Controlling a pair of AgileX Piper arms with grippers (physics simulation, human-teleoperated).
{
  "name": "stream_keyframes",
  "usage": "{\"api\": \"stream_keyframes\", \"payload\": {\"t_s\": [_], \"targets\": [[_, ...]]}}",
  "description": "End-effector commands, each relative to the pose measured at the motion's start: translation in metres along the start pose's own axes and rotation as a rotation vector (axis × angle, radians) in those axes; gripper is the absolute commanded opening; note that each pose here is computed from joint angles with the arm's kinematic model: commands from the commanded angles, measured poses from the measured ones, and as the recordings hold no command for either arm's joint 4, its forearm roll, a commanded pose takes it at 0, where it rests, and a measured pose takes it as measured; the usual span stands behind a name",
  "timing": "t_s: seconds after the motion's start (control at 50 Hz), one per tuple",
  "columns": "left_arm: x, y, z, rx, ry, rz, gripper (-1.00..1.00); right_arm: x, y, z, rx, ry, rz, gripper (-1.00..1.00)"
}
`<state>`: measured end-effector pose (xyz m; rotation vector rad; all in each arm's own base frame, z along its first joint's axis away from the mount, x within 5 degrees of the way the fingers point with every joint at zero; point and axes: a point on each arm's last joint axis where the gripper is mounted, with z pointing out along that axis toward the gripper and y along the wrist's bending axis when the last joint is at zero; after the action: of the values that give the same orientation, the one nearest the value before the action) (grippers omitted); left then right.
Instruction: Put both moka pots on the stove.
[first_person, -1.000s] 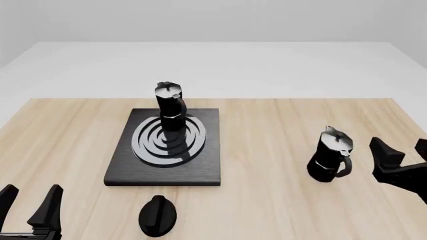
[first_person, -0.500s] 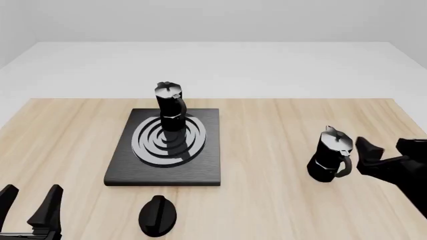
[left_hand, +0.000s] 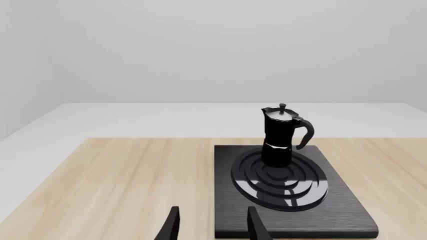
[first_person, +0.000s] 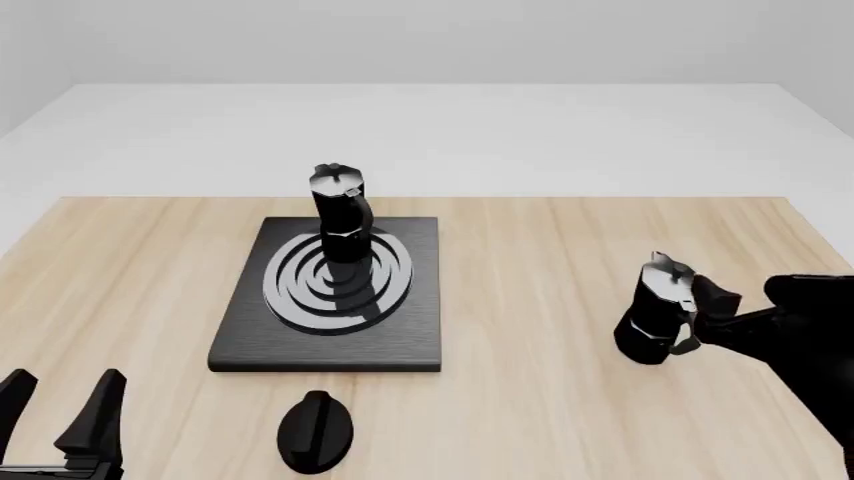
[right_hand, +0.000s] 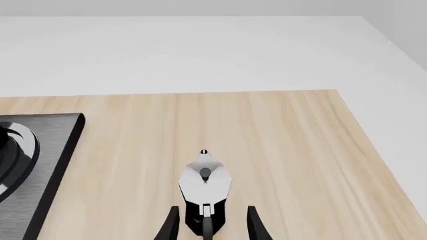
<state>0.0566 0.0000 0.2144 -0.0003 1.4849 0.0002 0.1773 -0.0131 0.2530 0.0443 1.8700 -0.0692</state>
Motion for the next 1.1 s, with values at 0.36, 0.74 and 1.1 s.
{"api": "stream_keyframes", "payload": {"t_s": [0.36,0.74,1.1], "targets": [[0.0,0.0,0.0,0.0,0.0,0.0,1.0,0.015,0.002,0.019,-0.008,0.038,0.0,1.0],[0.0,0.0,0.0,0.0,0.0,0.0,1.0,0.023,0.002,0.03,-0.008,0.062,-0.006,1.0],[0.0,0.0,0.0,0.0,0.0,0.0,1.0,0.033,0.002,0.039,-0.009,0.084,-0.005,1.0]]}}
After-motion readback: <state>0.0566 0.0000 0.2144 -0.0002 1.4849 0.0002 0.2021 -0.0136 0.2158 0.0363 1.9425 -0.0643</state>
